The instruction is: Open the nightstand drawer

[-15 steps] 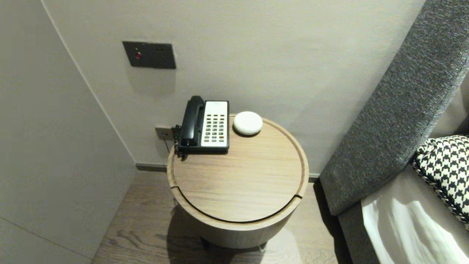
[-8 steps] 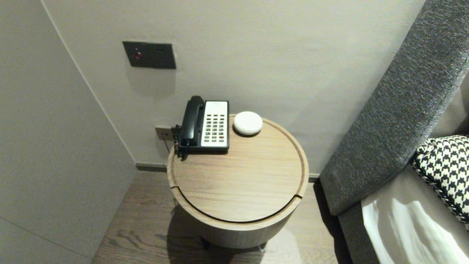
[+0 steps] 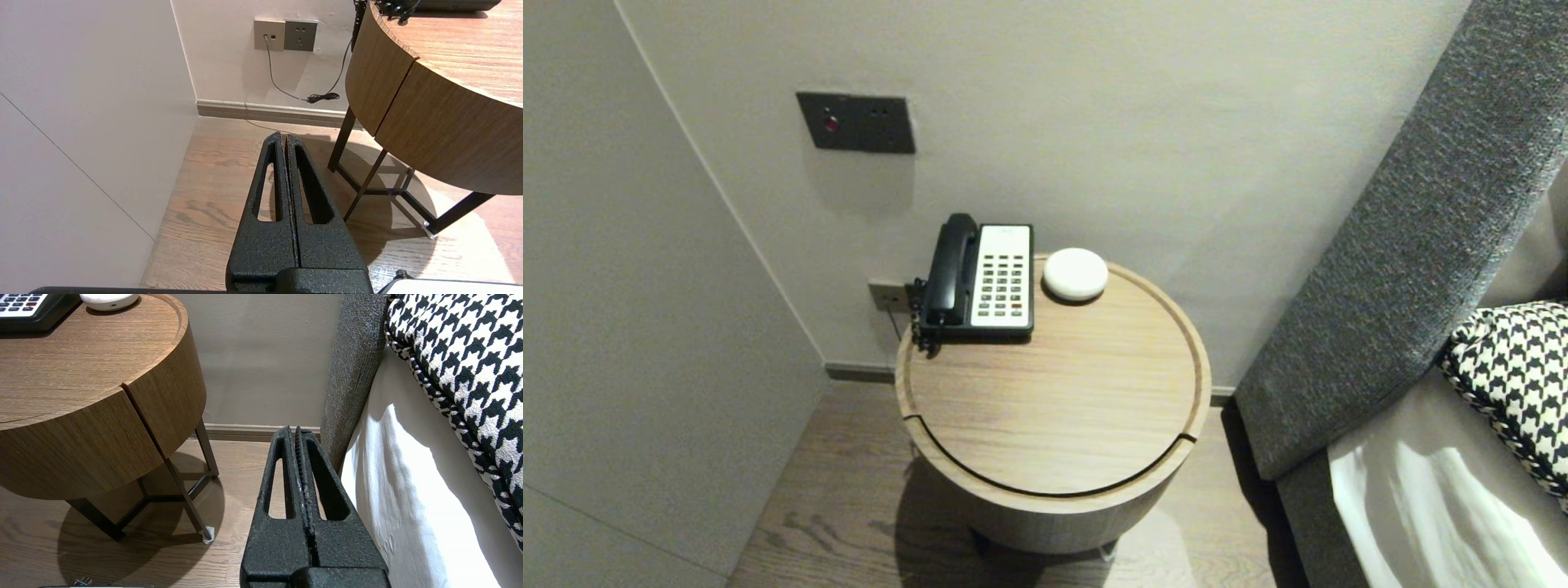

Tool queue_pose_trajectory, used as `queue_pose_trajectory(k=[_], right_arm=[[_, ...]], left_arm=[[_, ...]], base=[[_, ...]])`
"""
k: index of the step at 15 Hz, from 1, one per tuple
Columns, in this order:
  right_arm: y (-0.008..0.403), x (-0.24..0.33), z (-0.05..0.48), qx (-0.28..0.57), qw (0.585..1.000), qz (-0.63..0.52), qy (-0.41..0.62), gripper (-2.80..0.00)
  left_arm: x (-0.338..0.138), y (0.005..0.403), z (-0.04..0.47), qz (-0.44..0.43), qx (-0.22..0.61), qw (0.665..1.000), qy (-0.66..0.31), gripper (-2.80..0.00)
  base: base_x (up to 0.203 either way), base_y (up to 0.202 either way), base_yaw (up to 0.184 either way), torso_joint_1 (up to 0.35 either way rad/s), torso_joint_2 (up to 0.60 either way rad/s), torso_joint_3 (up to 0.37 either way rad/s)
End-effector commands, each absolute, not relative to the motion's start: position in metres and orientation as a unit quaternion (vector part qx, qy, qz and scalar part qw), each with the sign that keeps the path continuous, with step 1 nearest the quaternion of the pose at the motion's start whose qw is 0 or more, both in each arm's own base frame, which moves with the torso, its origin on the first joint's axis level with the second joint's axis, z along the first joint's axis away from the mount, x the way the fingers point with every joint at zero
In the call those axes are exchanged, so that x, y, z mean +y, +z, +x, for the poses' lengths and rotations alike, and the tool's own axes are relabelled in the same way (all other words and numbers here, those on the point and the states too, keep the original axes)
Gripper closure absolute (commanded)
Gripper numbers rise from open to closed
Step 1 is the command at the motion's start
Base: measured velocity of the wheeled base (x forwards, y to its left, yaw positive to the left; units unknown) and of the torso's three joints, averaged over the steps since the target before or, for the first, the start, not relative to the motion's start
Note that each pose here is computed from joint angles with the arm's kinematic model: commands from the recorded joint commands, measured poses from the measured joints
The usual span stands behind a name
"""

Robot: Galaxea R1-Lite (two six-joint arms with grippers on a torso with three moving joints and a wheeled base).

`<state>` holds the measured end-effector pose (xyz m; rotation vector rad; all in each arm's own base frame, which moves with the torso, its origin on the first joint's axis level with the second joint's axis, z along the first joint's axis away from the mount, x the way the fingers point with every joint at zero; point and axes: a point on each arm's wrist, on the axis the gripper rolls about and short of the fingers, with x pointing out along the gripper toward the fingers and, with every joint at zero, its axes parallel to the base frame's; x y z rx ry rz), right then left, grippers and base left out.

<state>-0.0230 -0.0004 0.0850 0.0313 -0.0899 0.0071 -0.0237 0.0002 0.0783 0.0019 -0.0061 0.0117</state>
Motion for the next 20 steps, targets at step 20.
queue_pose_trajectory(k=[20], right_arm=[[0.074, -0.0003, -0.0197, -0.025, 1.0, 0.016, 0.003, 0.0]], left_arm=[[0.0002, 0.0782, -0.0237, 0.001, -0.003, 1.0, 0.006, 0.0]], base=[[0.0, 0.0, 0.0, 0.0, 0.0, 0.0]])
